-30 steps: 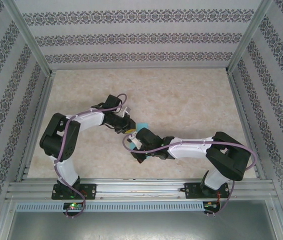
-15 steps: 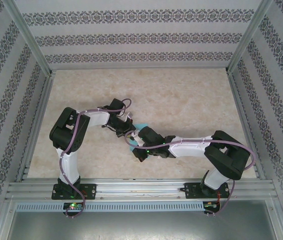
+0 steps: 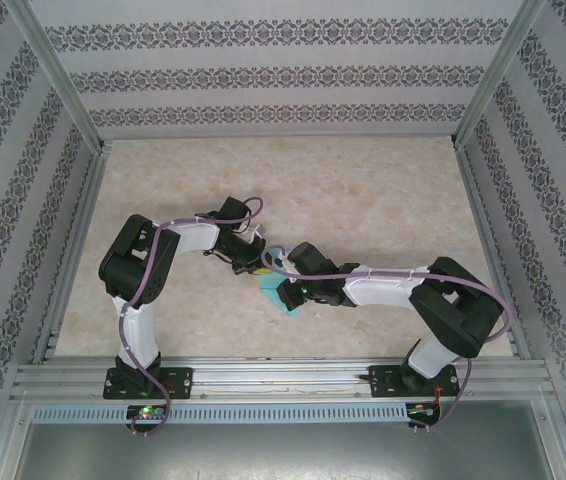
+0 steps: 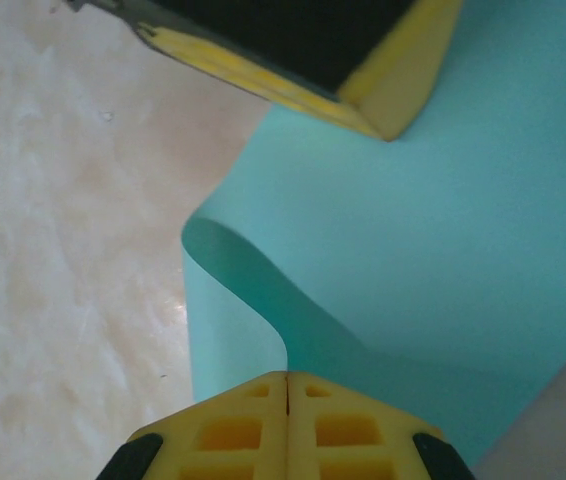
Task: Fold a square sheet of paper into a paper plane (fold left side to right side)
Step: Third fold the triangle at the center of the table.
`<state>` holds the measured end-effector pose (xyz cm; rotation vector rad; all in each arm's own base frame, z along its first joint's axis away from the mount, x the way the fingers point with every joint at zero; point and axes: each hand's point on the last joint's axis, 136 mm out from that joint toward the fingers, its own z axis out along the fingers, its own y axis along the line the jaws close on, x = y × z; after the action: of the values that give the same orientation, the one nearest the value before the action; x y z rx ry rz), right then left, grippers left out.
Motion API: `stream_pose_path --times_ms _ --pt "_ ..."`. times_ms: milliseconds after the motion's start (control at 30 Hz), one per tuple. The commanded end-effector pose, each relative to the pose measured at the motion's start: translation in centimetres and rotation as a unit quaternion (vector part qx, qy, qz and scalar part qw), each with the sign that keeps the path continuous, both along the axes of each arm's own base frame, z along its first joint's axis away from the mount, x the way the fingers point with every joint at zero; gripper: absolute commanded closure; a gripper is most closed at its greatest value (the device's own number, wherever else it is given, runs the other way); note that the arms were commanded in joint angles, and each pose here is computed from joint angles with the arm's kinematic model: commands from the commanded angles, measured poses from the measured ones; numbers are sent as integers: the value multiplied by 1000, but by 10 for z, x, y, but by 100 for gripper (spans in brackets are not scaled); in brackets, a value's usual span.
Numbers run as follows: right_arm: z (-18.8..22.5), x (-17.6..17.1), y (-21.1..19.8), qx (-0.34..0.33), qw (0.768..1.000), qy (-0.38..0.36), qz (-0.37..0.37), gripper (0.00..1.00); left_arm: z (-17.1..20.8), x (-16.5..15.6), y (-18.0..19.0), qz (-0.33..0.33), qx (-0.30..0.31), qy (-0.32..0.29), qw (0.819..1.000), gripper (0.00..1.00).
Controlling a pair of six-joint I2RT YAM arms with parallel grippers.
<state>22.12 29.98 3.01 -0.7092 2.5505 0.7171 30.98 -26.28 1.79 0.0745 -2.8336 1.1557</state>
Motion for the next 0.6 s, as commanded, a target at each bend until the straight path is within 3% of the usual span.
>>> stream_pose_path --times_ms 0,567 --pt "-5 6 -12 -17 1000 3 -25 100 -30 -18 15 -3 60 25 998 95" --pt "-7 20 -31 -28 998 0 -64 100 -29 -17 15 -5 62 25 998 95"
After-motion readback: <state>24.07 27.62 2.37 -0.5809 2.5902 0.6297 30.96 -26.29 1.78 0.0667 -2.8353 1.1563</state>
